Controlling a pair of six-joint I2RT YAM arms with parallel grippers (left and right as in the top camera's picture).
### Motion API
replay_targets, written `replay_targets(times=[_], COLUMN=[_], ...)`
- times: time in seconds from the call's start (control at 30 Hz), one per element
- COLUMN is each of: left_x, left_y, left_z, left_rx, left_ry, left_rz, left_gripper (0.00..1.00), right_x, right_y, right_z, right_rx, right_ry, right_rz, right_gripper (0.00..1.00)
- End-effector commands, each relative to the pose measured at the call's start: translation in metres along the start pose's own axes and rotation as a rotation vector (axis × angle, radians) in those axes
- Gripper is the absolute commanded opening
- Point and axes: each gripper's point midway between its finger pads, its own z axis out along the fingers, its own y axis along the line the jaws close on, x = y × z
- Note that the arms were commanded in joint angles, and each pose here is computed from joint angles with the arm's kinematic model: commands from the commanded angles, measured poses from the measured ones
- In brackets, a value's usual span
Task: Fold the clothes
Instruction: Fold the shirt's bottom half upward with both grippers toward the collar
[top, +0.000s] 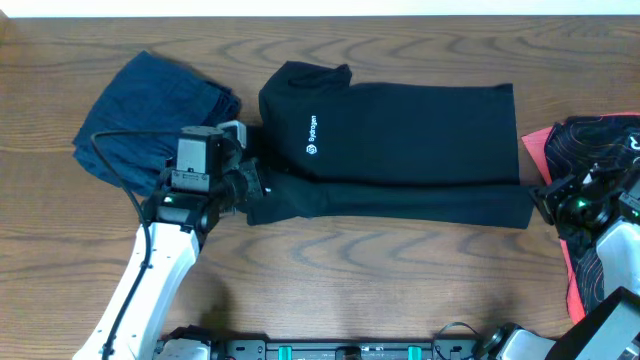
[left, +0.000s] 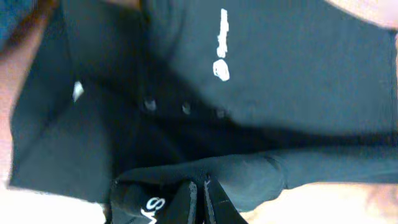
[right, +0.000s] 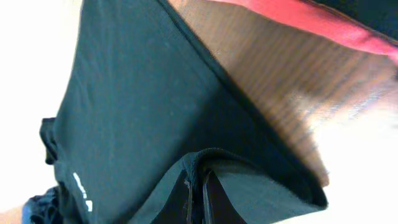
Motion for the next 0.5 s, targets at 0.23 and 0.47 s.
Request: replay_targets(times=[0.23, 0.47], left_x=[-0.025, -0.031], left_y=[0.003, 0.006], left_z=[0.010, 0.025], left_rx=[-0.005, -0.003], left_ry=[-0.063, -0.068], left_rz=[0.055, 0.076], left_gripper=[0.06, 0.06], right_x=[-0.011, -0.016], right_y=[0.038, 0.040], right_z=[0.009, 0.030], right_rx=[-0.102, -0.056], right_ry=[-0.036, -0.074], right_rz=[0.057, 0.062], right_gripper=[0.01, 0.01])
